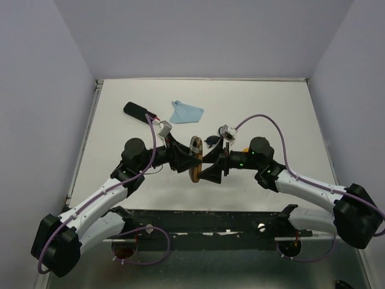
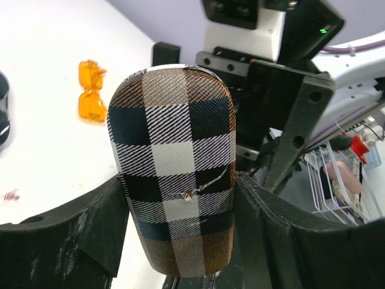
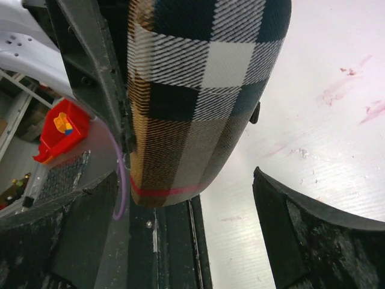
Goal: Organize the sunglasses
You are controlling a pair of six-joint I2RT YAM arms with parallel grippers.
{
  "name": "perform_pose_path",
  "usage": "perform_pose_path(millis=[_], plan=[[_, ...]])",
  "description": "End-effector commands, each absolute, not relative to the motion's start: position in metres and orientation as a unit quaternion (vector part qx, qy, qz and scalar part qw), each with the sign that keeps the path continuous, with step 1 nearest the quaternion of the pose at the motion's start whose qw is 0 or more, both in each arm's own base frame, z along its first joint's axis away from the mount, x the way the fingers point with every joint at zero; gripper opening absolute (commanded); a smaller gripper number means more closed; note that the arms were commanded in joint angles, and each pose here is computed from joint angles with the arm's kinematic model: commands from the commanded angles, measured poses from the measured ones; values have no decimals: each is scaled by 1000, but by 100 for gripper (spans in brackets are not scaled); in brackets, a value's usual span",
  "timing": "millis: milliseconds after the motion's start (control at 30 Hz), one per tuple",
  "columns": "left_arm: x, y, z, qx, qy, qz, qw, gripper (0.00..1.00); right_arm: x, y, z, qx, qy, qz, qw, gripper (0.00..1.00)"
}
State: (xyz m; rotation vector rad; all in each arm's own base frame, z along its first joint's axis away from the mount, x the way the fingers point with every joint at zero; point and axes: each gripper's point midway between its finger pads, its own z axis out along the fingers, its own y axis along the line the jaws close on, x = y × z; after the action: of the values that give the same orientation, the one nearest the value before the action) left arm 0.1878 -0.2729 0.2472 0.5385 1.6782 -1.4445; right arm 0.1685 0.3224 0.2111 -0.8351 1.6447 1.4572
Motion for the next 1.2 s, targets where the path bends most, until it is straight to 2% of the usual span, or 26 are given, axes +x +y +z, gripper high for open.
perform_pose_path(millis=[0, 267, 433, 600, 700, 867, 900, 1033, 1100, 1167], plan=[[161, -274, 281, 279, 588, -618, 441, 0, 165, 335, 233, -354, 606, 582, 410, 100], [149, -275, 278, 306, 568, -629, 434, 0, 164, 341, 243, -352, 596, 597, 405, 100], [148, -275, 272, 315, 567, -626, 433, 0, 153, 339, 251, -363, 579, 613, 397, 92], [145, -277, 272, 323, 562, -634, 423, 0, 149, 339, 255, -358, 577, 624, 386, 89], [146, -278, 272, 322, 564, -636, 417, 0, 152, 340, 256, -350, 582, 626, 384, 80], [147, -278, 270, 319, 574, -631, 412, 0, 165, 340, 254, -321, 607, 608, 398, 47], [149, -278, 268, 315, 581, -626, 413, 7, 166, 339, 253, -318, 610, 604, 401, 44], [155, -275, 265, 303, 601, -609, 420, 70, 174, 336, 251, -295, 629, 590, 411, 31], [155, -273, 267, 300, 602, -605, 426, 88, 173, 336, 251, -297, 630, 590, 409, 27], [158, -272, 265, 292, 610, -599, 430, 90, 171, 336, 251, -302, 627, 594, 404, 25]])
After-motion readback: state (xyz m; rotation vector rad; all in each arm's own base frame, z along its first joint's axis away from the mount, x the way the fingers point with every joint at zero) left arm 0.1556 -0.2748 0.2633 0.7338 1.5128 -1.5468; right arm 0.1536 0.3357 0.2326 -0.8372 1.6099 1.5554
